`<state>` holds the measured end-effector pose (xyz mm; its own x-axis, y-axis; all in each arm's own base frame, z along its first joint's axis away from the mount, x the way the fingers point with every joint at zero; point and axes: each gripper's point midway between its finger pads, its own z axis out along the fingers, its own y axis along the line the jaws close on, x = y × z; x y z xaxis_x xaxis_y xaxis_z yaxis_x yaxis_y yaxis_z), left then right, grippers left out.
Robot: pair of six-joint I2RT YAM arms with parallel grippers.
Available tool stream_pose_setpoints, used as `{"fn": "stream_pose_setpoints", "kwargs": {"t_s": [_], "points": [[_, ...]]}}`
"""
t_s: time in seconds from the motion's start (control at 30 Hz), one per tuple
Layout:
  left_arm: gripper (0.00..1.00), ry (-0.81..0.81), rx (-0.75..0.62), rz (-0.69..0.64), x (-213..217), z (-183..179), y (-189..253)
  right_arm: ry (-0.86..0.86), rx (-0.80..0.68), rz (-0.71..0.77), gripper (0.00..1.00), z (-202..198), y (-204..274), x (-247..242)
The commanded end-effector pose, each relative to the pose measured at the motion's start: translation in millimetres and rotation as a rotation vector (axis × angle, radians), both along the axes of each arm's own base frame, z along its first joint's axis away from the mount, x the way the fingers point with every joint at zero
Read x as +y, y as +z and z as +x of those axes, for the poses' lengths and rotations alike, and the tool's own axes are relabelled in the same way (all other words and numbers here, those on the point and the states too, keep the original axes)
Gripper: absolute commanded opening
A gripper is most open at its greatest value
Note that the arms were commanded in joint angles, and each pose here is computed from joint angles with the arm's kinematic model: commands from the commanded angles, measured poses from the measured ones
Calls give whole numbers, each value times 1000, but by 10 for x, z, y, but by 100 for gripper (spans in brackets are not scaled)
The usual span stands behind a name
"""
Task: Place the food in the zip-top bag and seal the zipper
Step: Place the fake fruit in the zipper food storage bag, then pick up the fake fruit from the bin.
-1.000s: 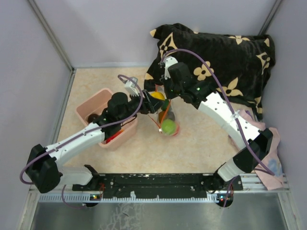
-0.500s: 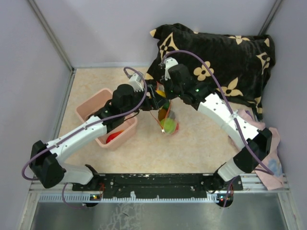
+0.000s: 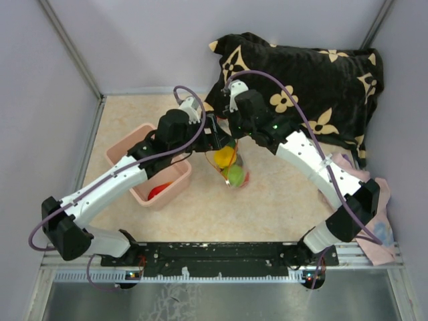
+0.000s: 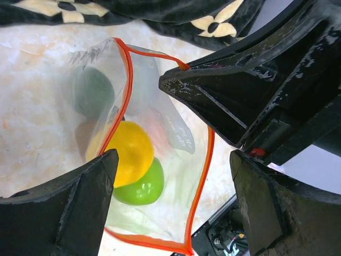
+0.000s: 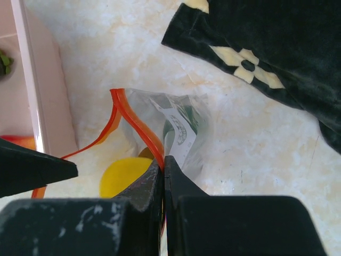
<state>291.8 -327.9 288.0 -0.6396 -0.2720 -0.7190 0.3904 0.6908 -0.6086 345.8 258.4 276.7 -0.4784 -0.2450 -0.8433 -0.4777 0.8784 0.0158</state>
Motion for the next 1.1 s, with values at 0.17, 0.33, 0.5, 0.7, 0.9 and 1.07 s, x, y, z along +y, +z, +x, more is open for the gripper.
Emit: {"fn": "stream_pose_setpoints", "kwargs": {"t_s": [0.17,0.33,0.5,0.7,0.9,1.07], "points": [[95,86,11,150,427,-107,229,-4,-101,29,0,24,312,-35],[96,177,101,244,813,-113,51,-1,-104,6,0,38,297,-52],[98,309,220,334,1347,-124,-248,-12,-115,-15,0,38,269,-108],[100,503,346,482,2047,-76,-624,-7,-135,-25,0,18,280,-150],[99,691,463,570,2468,37,-916,29,-121,-18,0,-46,218,-117],[100,797,506,639,2706,224,-1084,41,-111,-3,0,-105,189,-119]]}}
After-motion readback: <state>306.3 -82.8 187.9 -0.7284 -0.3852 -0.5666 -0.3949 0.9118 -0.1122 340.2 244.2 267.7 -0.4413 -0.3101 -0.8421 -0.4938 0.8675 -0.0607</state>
